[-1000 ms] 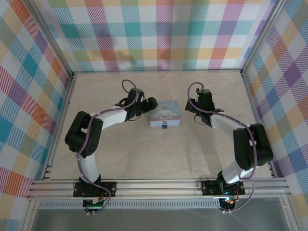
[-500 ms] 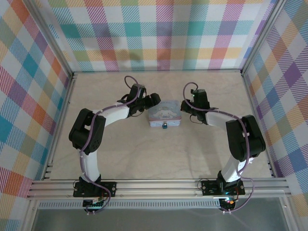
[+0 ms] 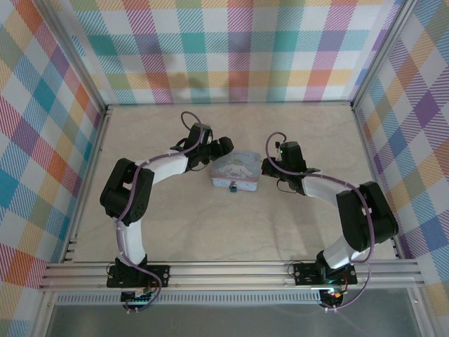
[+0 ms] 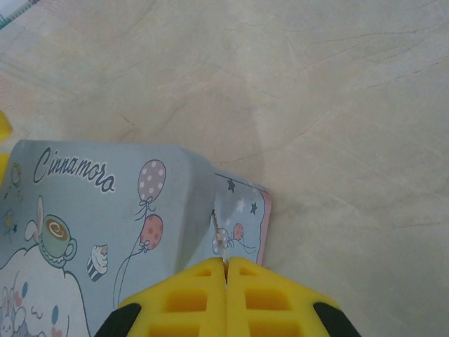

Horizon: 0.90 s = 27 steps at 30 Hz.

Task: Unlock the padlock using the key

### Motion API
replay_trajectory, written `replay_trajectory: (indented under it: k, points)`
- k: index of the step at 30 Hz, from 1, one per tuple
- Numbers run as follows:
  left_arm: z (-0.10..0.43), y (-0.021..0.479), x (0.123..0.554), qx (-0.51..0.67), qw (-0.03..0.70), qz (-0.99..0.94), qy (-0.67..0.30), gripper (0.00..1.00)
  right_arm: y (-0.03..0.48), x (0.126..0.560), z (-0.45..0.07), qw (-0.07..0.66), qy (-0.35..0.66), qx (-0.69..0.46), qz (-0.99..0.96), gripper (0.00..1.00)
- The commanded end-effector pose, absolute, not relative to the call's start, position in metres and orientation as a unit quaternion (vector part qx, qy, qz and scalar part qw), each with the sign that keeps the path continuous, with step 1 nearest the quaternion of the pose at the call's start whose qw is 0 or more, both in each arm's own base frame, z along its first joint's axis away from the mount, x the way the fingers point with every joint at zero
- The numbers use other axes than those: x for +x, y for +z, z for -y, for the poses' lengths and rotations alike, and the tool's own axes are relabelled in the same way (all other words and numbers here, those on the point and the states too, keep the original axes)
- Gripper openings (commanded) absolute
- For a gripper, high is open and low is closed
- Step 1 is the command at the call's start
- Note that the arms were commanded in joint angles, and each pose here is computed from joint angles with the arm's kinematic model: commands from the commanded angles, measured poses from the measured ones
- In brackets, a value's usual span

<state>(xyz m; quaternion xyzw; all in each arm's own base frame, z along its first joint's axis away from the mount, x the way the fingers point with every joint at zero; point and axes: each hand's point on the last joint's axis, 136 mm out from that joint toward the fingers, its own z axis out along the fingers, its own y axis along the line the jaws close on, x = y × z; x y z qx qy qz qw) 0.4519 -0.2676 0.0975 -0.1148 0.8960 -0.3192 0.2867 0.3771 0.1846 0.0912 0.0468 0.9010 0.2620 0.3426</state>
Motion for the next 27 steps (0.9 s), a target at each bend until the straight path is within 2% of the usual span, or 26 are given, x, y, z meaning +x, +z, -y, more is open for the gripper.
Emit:
replay_trajectory:
  k: [1,11,12,13,15,27]
  points:
    - [0.253,0.113,0.449,-0.122,0.304,-0.888,-0.322,0.83,0.101,0.37,-0.189,0.347,0.272,0.035,-0.897,0.0]
    - [0.213,0.144,0.423,-0.123,0.343,-0.882,-0.298,0.87,0.107,0.367,-0.172,0.358,0.225,0.034,-0.905,0.0]
    - [0.212,0.147,0.417,-0.12,0.346,-0.88,-0.302,0.88,0.11,0.369,-0.169,0.363,0.218,0.033,-0.905,0.0]
    - [0.211,0.15,0.411,-0.117,0.347,-0.878,-0.308,0.95,0.115,0.371,-0.167,0.369,0.212,0.031,-0.905,0.0]
    - [0.211,0.155,0.399,-0.112,0.349,-0.874,-0.319,1.0,0.122,0.377,-0.164,0.375,0.203,0.029,-0.904,0.0]
    - [0.242,0.154,0.322,-0.004,0.359,-0.862,-0.358,1.0,0.14,0.433,-0.162,0.379,0.2,0.034,-0.903,0.0]
